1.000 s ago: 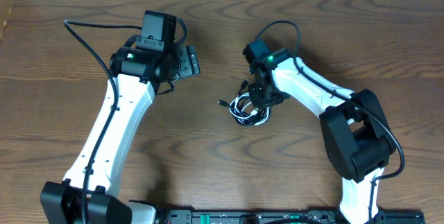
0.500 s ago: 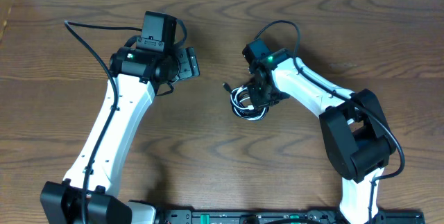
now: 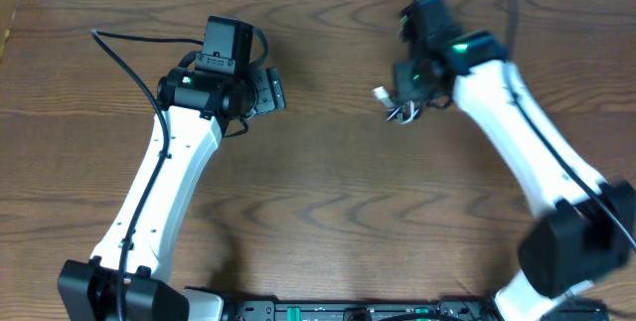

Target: Untangle cables

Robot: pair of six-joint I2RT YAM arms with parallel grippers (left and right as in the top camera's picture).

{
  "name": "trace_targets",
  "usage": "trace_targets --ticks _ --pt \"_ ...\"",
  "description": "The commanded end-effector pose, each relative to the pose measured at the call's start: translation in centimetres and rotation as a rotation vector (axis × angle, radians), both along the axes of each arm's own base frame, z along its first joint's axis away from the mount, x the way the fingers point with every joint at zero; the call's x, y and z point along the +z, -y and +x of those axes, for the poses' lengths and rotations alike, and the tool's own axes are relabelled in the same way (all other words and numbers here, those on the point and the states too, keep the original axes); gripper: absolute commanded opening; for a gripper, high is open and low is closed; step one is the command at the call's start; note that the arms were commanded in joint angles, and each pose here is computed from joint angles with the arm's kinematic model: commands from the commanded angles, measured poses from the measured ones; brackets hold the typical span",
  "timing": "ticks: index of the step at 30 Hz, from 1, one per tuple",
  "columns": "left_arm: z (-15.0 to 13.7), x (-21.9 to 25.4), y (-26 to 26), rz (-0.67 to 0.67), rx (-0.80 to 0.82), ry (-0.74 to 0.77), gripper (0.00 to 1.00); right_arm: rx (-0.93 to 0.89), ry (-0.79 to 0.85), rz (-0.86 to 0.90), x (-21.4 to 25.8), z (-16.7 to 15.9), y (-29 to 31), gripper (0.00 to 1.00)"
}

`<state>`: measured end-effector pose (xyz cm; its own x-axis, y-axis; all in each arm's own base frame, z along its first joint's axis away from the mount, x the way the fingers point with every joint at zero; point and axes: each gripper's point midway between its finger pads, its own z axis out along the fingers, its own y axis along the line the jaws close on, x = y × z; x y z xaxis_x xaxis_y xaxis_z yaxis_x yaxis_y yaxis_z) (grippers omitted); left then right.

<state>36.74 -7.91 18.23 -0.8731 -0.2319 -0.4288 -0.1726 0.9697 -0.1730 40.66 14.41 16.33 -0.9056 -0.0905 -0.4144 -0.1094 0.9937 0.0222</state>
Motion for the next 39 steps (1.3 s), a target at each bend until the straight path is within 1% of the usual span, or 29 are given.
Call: trace_targets --ticks 1,3,5,9,10,12,14,17,19,21,24,27,30,36,39 --pt "0.8 1.1 -2.1 0.091 0.066 0.052 0.83 -0.119 0.137 -0.208 3.0 1.0 4.0 0.01" --pt "1.2 1.4 -2.9 0.125 0.092 0.073 0.83 -0.163 0.178 -0.320 3.5 1.3 5.4 0.01" --pt "1.6 1.6 -3.4 0.126 0.108 0.085 0.83 -0.188 0.205 -0.407 3.6 1.6 6.0 0.01" --pt "1.8 1.6 -5.0 0.124 0.148 0.087 0.83 -0.175 0.215 -0.513 2.5 2.0 5.4 0.01" --pt "1.8 1.6 -5.2 0.118 0.153 0.083 0.83 -0.182 0.205 -0.502 2.0 1.9 5.1 0.01" --pt "1.7 1.4 -5.0 0.093 0.142 0.071 0.83 -0.252 0.190 -0.436 1.5 1.6 5.2 0.01" --pt "1.7 1.4 -3.8 0.056 0.071 0.067 0.83 -0.280 0.159 -0.335 1.0 1.9 5.4 0.01" --pt "1.9 1.3 -0.8 -0.009 -0.050 0.074 0.83 -0.296 0.098 -0.186 0.3 2.7 6.6 0.01" --pt "2.2 0.9 1.3 -0.045 -0.110 0.077 0.83 -0.284 0.048 -0.101 -0.3 2.9 7.8 0.04" --pt "2.6 0.1 4.2 -0.095 -0.187 0.072 0.83 -0.285 -0.004 -0.011 -0.8 2.8 9.3 0.09" --pt "3.0 -1.4 9.2 -0.183 -0.321 0.065 0.83 -0.289 -0.058 0.105 -1.1 2.6 11.4 0.21" --pt "3.6 -3.1 14.6 -0.250 -0.448 0.088 0.83 -0.279 -0.093 0.206 -1.1 2.1 12.9 0.30" --pt "4.1 -4.8 19.3 -0.281 -0.516 0.116 0.83 -0.285 -0.117 0.239 -1.2 1.6 14.0 0.34" --pt "3.8 -7.8 27.2 -0.304 -0.639 0.115 0.84 -0.243 -0.163 0.215 -1.6 0.4 13.8 0.35" --pt "3.7 -8.9 30.1 -0.314 -0.677 0.115 0.84 -0.228 -0.173 0.211 -1.7 0.2 13.4 0.37"
